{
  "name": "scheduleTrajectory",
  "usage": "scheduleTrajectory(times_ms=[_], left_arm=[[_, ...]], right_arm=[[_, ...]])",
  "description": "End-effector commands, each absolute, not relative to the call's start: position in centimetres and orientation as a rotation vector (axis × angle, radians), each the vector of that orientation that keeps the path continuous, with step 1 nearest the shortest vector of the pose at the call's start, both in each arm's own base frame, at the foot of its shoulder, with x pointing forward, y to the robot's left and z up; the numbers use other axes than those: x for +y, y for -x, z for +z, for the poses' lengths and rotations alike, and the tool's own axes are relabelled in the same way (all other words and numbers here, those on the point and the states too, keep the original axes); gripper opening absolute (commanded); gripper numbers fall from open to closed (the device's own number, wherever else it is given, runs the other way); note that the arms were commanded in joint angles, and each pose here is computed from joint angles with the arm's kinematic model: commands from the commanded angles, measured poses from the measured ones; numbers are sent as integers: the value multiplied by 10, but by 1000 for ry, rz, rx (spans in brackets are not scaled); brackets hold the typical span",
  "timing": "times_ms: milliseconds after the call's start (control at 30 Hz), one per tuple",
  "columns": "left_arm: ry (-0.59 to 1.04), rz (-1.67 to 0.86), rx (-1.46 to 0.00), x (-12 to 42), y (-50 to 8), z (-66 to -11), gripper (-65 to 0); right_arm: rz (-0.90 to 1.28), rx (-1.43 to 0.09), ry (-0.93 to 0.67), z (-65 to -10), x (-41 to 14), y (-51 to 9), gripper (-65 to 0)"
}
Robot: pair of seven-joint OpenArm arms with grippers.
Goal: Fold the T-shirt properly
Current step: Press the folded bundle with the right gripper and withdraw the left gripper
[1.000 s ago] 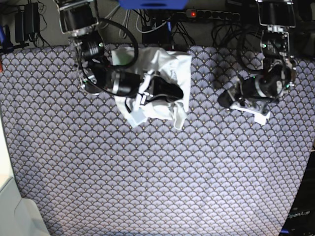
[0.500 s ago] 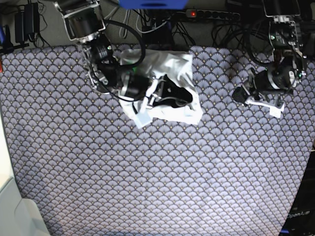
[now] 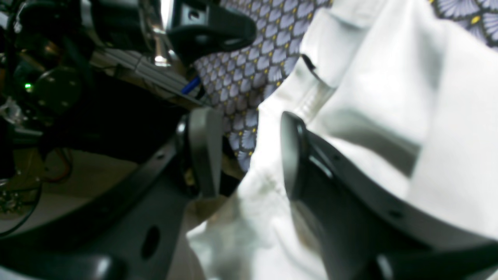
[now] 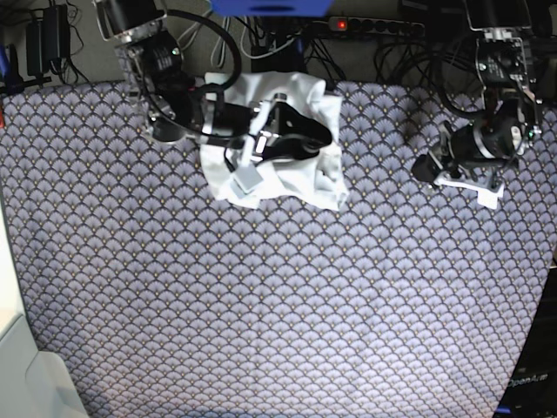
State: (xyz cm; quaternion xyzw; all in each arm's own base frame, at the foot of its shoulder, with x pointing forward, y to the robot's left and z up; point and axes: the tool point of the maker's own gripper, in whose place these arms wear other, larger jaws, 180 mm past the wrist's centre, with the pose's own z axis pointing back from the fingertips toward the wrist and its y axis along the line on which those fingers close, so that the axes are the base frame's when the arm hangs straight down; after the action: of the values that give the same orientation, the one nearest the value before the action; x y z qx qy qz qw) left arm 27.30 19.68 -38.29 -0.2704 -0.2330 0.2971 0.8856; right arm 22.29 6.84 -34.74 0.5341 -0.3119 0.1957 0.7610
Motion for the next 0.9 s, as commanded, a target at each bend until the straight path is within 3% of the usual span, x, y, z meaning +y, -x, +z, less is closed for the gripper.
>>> scheduleTrajectory(times_ms=[0,433,733,867], left_arm=[[575,599,-515,198,-281,-372,-643],[652,586,-540,185,-287,-355,-640],[664,594,-541,186,-287,-354,-640],[661,597,-537,187,-287,-355,-640]], right_arm=[[431,-722,-1190,-333,68,-227,-385],[419,-664,-1142,-357,52,-224,-385],[550,-838,-1174,-291,61,-220,-385],[581,-849,-1140,-288,48,-215,-398]])
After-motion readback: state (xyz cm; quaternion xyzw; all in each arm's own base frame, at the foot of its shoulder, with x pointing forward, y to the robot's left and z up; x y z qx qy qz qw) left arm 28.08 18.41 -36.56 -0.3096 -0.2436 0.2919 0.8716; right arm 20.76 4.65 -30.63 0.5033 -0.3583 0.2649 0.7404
